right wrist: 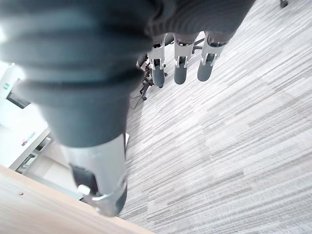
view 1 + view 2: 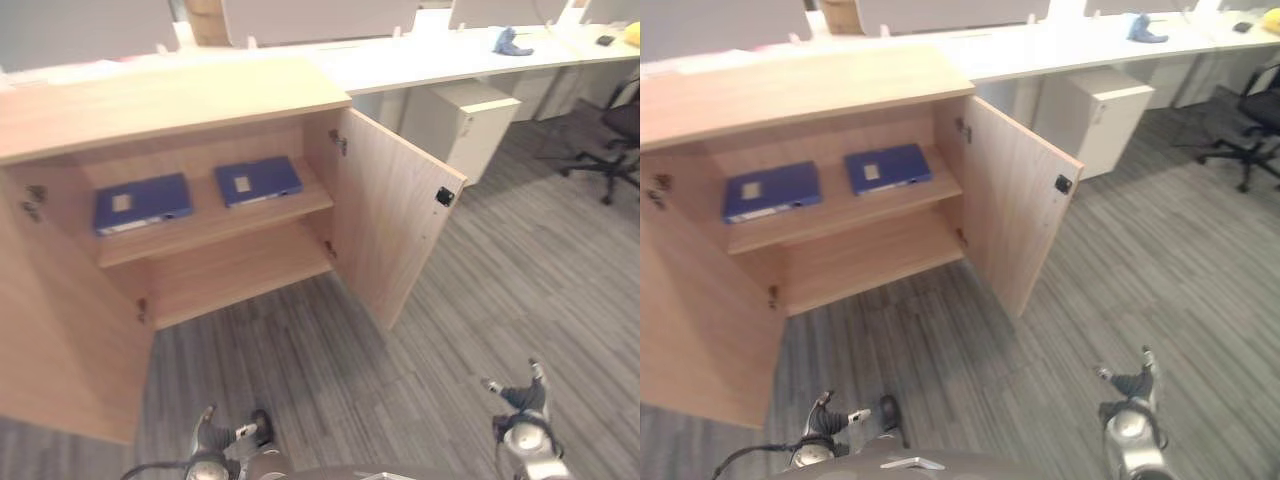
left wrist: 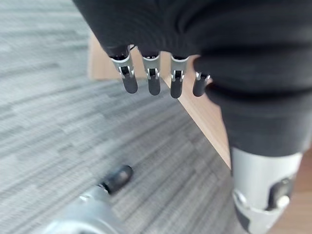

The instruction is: Put the empty folder in the office cabinet

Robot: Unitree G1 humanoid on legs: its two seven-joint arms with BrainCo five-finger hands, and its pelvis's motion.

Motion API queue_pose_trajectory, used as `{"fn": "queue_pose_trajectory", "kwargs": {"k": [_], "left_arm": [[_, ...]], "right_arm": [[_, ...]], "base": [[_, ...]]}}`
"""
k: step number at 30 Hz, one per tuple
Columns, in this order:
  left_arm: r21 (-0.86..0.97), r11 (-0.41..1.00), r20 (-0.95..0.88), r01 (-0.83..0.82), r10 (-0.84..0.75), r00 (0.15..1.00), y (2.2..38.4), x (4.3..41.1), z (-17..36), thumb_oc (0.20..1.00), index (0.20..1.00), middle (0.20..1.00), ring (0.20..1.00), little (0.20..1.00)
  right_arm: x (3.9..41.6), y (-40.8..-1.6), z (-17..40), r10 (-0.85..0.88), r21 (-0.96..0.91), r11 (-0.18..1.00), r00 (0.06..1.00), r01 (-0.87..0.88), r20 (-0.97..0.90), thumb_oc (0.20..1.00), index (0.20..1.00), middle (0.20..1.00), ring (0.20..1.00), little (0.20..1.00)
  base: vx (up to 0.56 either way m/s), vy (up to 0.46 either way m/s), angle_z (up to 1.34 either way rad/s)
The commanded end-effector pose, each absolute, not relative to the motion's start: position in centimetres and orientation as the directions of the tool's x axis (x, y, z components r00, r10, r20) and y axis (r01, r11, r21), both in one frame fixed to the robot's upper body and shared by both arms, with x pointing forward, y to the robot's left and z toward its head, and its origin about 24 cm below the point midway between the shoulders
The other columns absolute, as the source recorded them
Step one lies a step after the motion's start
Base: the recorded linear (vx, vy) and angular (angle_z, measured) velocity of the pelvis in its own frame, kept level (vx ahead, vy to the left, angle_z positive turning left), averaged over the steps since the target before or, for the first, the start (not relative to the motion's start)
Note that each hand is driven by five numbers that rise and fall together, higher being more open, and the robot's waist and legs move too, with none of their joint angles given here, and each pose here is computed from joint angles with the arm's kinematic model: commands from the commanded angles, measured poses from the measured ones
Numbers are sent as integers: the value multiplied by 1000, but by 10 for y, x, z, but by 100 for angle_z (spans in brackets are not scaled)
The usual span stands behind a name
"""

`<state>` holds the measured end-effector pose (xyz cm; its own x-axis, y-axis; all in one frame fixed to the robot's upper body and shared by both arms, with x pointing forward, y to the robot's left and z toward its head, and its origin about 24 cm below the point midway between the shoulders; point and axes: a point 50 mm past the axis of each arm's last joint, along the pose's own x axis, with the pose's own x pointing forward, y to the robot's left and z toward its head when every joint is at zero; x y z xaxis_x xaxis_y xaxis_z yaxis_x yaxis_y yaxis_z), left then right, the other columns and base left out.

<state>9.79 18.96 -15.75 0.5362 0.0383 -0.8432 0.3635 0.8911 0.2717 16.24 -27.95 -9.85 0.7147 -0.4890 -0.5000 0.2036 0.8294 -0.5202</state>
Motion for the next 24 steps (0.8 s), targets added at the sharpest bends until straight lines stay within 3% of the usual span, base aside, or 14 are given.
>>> {"fn": "queue_pose_trajectory", "kwargs": {"k": [1, 6, 9, 12, 22, 24], "left_arm": [[316, 948, -699, 28, 213, 682, 257, 123, -125, 1000, 1000, 1000, 1000, 1000], [275, 961, -619, -19, 192, 762, 258, 142, -107, 1000, 1000, 1000, 1000, 1000], [292, 956, -717, 28, 200, 668, 258, 113, -126, 1000, 1000, 1000, 1000, 1000], [289, 956, -753, 49, 196, 628, 256, 101, -132, 1000, 1000, 1000, 1000, 1000], [290, 951, -804, 107, 182, 566, 255, 80, -140, 1000, 1000, 1000, 1000, 1000], [287, 952, -802, 109, 177, 570, 256, 81, -139, 1000, 1000, 1000, 1000, 1000]], "right_arm": [[211, -313, -54, -624, -424, 766, 721, 484, -303, 1000, 1000, 1000, 1000, 1000], [229, -347, -32, -720, -437, 683, 641, 585, -268, 1000, 1000, 1000, 1000, 1000], [254, -346, -17, -697, -453, 699, 670, 554, -256, 1000, 1000, 1000, 1000, 1000], [262, -345, -11, -693, -452, 700, 679, 552, -245, 1000, 1000, 1000, 1000, 1000], [287, -377, 44, -767, -444, 612, 627, 654, -132, 1000, 1000, 1000, 1000, 1000], [301, -386, 77, -787, -406, 581, 615, 705, -59, 1000, 1000, 1000, 1000, 1000]], "base": [[-344, -152, 3], [-160, -45, 50], [-40, 17, 15], [29, 58, 8], [53, 57, 25], [-95, 15, -4]]}}
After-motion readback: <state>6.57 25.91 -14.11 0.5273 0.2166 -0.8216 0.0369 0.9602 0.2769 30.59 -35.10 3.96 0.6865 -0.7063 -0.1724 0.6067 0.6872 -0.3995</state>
